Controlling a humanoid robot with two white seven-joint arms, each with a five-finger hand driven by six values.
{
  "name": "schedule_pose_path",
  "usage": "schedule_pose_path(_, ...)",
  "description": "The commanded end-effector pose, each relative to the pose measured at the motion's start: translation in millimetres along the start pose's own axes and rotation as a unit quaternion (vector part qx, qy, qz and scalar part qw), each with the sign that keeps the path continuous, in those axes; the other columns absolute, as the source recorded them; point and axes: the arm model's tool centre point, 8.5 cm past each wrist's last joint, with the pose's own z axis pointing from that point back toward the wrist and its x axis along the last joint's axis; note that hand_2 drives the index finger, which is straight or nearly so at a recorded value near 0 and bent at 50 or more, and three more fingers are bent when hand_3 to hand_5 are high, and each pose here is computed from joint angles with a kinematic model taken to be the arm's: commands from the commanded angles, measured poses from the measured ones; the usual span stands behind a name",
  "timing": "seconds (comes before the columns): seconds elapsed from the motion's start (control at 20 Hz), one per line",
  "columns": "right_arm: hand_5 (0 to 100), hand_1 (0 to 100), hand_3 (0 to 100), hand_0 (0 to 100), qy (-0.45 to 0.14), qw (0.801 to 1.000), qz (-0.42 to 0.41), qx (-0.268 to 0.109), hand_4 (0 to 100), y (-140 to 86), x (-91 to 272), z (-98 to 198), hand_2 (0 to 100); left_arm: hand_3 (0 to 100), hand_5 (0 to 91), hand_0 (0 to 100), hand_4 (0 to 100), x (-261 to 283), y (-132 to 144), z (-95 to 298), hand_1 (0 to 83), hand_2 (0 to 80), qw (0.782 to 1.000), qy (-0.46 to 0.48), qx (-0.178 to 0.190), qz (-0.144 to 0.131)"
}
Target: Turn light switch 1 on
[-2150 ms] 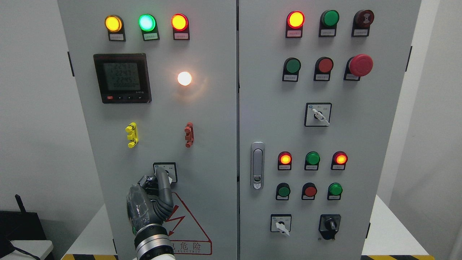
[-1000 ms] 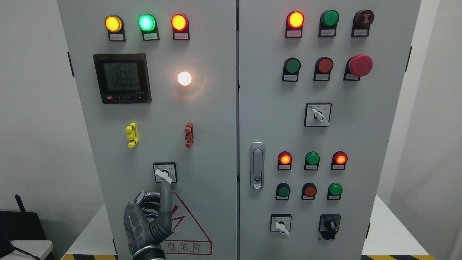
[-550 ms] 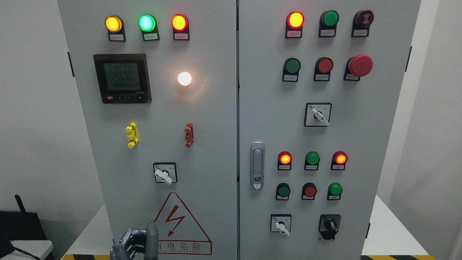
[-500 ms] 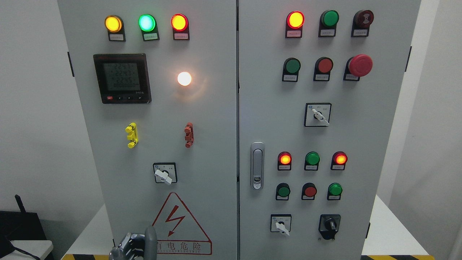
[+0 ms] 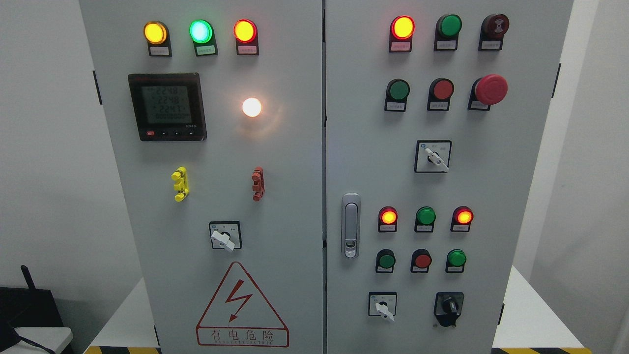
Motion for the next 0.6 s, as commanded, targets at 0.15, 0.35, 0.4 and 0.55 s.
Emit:
schedule_pose_path(0.15,0,39,0,12,-0.001,1.000,-0.009,0.001,0,0,0,0,0,41,13.0,30,42,-203,177,208,18.7,19.6,0.908,0.385,0.150,-0.063)
schedule_pose_path(0.35,0,39,0,12,-0.001,1.000,-0.008,0.001,0,0,0,0,0,30,3.9,34,33,-231,168,286,17.5,11.2,0.853,0.502,0.128,-0.061)
schedule_pose_path(0.4,0,39,0,12,-0.001,1.000,-0.008,0.001,0,0,0,0,0,25,0.0,35,29,-235,160,302,17.7,9.1,0.841,0.526,0.111,-0.059)
schedule_pose_path(0.55,0,39,0,12,-0.001,1.000,-0.008,0.001,0,0,0,0,0,18,0.0,37,23,-243,134,345,17.9,6.1,0.802,0.592,0.016,-0.072)
